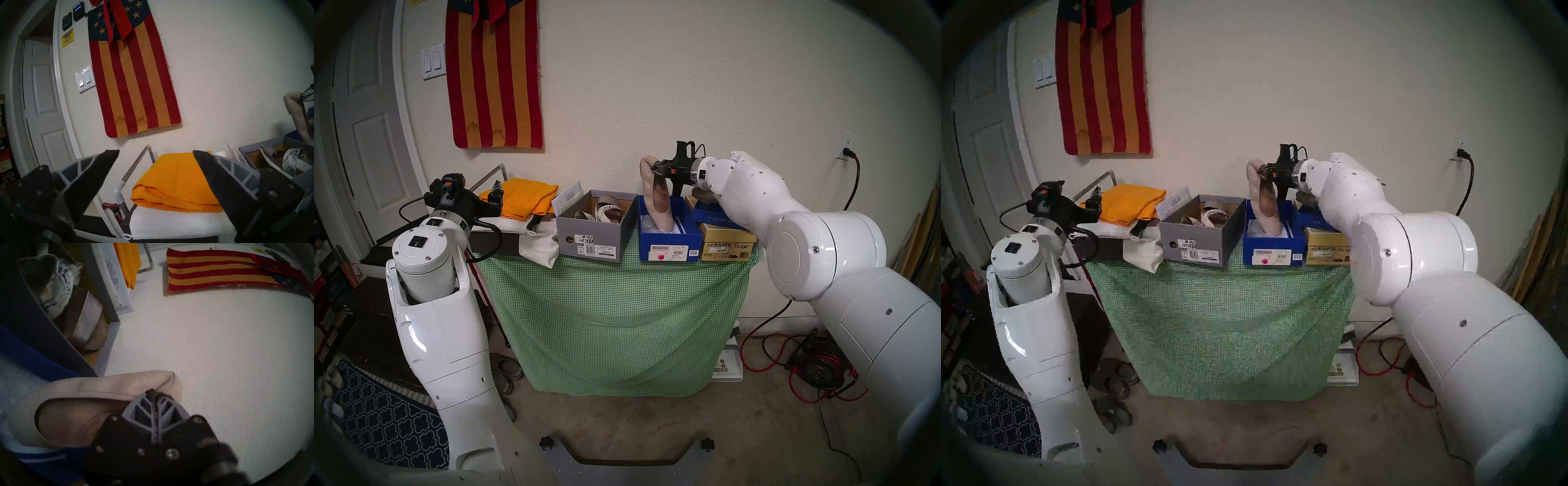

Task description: Put shoes into shoe box

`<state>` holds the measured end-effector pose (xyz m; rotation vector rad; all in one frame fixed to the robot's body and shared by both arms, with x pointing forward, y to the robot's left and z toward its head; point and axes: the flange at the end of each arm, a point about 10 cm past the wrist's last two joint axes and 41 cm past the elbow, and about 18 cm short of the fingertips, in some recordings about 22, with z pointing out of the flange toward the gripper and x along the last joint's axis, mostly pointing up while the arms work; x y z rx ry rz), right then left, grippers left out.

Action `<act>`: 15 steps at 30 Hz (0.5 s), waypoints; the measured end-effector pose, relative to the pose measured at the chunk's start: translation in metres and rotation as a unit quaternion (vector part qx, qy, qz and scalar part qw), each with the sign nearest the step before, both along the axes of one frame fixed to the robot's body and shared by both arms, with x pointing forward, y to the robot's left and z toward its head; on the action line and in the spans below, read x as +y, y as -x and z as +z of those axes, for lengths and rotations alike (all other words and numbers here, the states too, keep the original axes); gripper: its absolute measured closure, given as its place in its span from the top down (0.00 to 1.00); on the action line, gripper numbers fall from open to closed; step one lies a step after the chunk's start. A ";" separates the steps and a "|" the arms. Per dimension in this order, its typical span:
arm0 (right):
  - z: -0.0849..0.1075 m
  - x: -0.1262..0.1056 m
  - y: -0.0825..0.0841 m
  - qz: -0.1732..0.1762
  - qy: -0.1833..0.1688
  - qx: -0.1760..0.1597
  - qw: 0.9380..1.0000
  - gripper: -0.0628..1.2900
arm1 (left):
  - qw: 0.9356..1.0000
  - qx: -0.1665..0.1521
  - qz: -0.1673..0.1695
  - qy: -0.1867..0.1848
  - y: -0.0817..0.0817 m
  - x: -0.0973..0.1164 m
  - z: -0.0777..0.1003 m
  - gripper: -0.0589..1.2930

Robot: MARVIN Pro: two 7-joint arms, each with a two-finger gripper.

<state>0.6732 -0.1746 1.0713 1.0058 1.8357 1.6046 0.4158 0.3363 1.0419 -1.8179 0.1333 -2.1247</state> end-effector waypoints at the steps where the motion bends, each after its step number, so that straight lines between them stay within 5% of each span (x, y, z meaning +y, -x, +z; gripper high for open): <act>1: 0.001 -0.004 0.001 0.007 0.008 0.000 1.000 0.03 | 1.000 0.000 0.000 0.000 0.000 0.000 0.000 0.95; 15: 0.010 -0.036 0.013 0.078 0.083 0.007 0.993 0.03 | 1.000 0.000 0.000 0.000 0.000 0.000 0.000 0.95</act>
